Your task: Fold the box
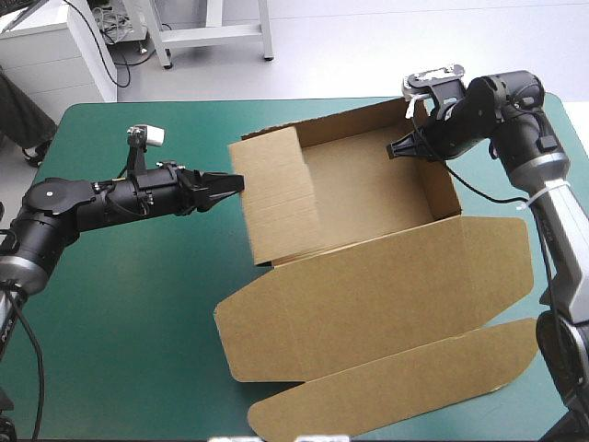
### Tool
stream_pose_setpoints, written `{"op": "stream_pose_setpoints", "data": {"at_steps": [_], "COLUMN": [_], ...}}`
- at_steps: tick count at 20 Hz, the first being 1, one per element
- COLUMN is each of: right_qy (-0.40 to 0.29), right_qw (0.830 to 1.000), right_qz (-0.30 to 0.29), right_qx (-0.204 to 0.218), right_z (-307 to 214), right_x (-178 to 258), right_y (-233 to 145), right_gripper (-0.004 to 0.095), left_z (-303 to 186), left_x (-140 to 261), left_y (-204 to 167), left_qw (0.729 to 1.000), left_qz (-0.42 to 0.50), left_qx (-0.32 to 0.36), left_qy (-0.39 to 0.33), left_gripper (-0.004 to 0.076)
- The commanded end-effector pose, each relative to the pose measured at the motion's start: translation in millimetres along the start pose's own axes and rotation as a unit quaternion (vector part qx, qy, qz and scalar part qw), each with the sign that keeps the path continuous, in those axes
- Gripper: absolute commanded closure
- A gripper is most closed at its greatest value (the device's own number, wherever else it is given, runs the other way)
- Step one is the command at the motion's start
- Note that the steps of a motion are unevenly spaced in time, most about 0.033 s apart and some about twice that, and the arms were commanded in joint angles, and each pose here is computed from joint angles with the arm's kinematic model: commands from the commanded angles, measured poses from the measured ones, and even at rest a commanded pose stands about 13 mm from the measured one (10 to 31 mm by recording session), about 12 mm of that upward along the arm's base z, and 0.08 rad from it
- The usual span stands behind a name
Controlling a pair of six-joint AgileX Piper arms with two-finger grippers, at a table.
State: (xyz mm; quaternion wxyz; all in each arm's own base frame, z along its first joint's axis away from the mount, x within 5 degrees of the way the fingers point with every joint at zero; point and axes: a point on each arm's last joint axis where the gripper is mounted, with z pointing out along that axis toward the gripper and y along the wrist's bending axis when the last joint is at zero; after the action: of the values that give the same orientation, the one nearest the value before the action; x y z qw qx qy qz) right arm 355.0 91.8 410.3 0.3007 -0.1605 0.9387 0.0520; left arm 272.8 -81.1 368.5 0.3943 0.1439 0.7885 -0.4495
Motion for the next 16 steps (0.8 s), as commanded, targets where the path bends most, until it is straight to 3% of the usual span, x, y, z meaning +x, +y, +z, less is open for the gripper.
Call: {"op": "stream_pose_setpoints", "data": {"at_steps": [1,9,12,16], "right_qy": [-0.06,-0.106,-0.103,-0.093], "right_qw": [0.998,0.994,0.994,0.995], "right_qz": [0.001,-0.011,-0.012,-0.018], "right_qx": [-0.004,-0.029,-0.034,-0.045], "right_z": [-27,-26,-18,-9], "right_x": [-7,-17,-19,-19], "right_y": [3,40,49,59], "right_gripper": [0.0926,0.0925,0.0926,0.0926], "left_z": [-9,-10,-6,6], "left_x": [-12,-8,-8,-14], "left_y": [-24,-6,-10,-32], "left_qw": [0.999,0.995,0.994,0.981], "left_qz": [0.003,-0.076,-0.063,-0.028], "left_qx": [0.038,-0.067,-0.09,-0.188], "left_qy": [-0.031,-0.005,0.007,0.03], "left_gripper": [0.0347,0.0347,0.0347,0.0347]}}
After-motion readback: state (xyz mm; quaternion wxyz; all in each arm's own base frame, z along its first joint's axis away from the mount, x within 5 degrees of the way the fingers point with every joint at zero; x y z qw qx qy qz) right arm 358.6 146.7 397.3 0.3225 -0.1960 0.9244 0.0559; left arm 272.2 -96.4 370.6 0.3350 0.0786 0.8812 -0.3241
